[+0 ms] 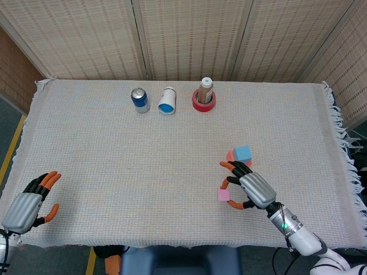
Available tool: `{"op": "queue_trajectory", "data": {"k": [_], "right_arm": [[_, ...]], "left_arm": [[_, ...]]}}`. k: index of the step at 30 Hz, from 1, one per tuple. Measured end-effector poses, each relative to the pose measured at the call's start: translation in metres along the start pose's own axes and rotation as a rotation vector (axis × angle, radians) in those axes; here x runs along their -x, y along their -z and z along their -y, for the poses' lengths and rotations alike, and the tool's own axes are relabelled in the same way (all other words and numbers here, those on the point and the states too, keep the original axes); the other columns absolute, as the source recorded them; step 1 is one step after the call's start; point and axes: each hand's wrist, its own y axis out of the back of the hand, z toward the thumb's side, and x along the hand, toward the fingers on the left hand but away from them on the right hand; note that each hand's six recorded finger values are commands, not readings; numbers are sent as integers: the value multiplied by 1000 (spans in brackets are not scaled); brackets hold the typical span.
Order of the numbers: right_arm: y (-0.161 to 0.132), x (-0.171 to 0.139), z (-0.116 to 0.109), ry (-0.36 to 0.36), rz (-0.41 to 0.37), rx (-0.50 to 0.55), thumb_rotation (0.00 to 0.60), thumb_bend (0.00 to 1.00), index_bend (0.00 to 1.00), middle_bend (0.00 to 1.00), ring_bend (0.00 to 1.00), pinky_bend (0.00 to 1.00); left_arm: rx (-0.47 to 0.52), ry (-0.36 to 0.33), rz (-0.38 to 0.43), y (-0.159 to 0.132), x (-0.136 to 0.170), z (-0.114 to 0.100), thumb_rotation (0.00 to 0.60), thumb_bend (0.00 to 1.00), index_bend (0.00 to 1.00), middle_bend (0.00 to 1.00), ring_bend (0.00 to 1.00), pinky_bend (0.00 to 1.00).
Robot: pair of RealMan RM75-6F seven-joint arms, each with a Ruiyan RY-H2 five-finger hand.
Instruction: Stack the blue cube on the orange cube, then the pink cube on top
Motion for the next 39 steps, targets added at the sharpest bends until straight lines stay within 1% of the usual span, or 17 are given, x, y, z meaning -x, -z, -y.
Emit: {"op": "queue_trajectory", "data": {"k": [5, 10, 13, 16, 22, 25, 28, 35, 39], "right_arm": [[7, 3, -34, 11, -10, -73, 600, 443, 561, 60, 0, 0], [26, 2, -62, 29, 20, -105, 600, 447, 562, 60, 0, 0], [35, 2, -74, 38, 35, -131, 600, 448, 562, 60, 0, 0], [42, 2, -80, 46, 47, -153, 600, 448, 564, 60, 0, 0], [70, 7, -96, 67, 96, -230, 600, 449, 570, 60, 0, 0], [82, 12, -100, 73, 114, -263, 600, 450, 570, 60, 0, 0], [89, 19, -98, 71, 123, -275, 600, 450, 570, 60, 0, 0], [94, 36, -87, 51, 123, -278, 600, 450, 570, 60, 0, 0], [95, 43, -85, 53, 121, -283, 600, 450, 570, 60, 0, 0]], "left_arm": [[-23, 9, 3, -3, 0, 5, 600, 459, 0, 0, 0, 113], [-41, 11, -5, -5, -1, 9, 600, 458, 0, 0, 0, 113], [-44, 7, -10, -5, -2, 9, 600, 459, 0, 0, 0, 113], [-49, 7, -14, -5, -2, 10, 600, 459, 0, 0, 0, 113], [-70, 18, -31, -6, -4, 17, 600, 459, 0, 0, 0, 112], [-73, 23, -40, -5, -7, 19, 600, 459, 0, 0, 0, 112], [-75, 24, -45, -5, -8, 20, 600, 459, 0, 0, 0, 113], [-76, 24, -51, -4, -10, 20, 600, 459, 0, 0, 0, 112], [-74, 21, -57, -2, -10, 19, 600, 458, 0, 0, 0, 112]]}}
